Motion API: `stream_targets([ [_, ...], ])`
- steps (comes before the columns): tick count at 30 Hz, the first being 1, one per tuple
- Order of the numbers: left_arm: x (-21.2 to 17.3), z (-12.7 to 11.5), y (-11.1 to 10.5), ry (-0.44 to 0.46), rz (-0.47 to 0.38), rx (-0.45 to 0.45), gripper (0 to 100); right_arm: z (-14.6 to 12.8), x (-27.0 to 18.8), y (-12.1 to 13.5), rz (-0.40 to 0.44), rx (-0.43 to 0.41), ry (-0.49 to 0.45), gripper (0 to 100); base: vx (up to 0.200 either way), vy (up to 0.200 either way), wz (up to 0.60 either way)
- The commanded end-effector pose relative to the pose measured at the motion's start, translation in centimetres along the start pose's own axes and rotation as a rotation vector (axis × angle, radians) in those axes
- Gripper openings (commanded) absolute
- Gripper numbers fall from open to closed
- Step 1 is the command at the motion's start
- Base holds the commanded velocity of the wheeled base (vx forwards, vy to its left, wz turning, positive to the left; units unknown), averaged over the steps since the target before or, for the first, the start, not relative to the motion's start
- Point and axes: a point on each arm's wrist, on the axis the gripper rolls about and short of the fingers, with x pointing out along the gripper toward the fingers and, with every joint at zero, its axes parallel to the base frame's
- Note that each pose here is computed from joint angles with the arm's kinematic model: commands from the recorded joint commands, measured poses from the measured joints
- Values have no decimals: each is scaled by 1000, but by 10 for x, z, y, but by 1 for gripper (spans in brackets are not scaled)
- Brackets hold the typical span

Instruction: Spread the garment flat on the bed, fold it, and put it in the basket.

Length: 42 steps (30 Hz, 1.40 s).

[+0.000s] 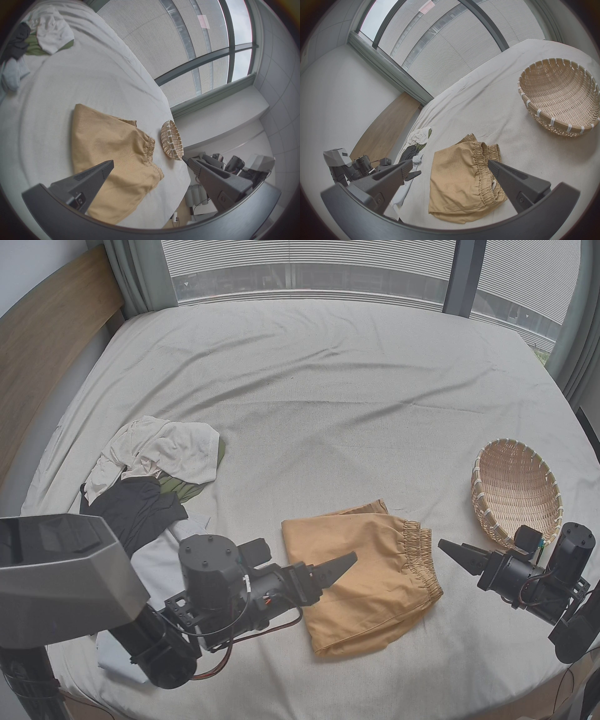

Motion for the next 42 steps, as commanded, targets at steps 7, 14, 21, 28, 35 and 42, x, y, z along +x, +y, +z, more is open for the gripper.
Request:
stream_targets([
  [7, -80, 30, -1, -134, 44, 171, 100, -1, -3, 0, 0, -2, 5, 100, 0, 0, 0],
  [14, -98, 39, 17, -149, 82, 163, 100, -10, -9, -2, -19, -16, 48, 100, 0, 0, 0],
  [21, -110, 42, 40, -123, 120, 139, 100, -14, -2, -8, -26, -16, 77, 100, 0, 0, 0],
  [28, -112, 43, 53, -134, 145, 133, 100, -26, 2, -19, -34, -41, 148, 100, 0, 0, 0],
  [35, -108, 34, 60, -89, 171, 147, 100, -43, 3, -31, -90, -40, 231, 100, 0, 0, 0],
  [42, -107, 33, 60, -88, 167, 150, 100, -58, -9, -53, -198, 45, 313, 100, 0, 0, 0],
])
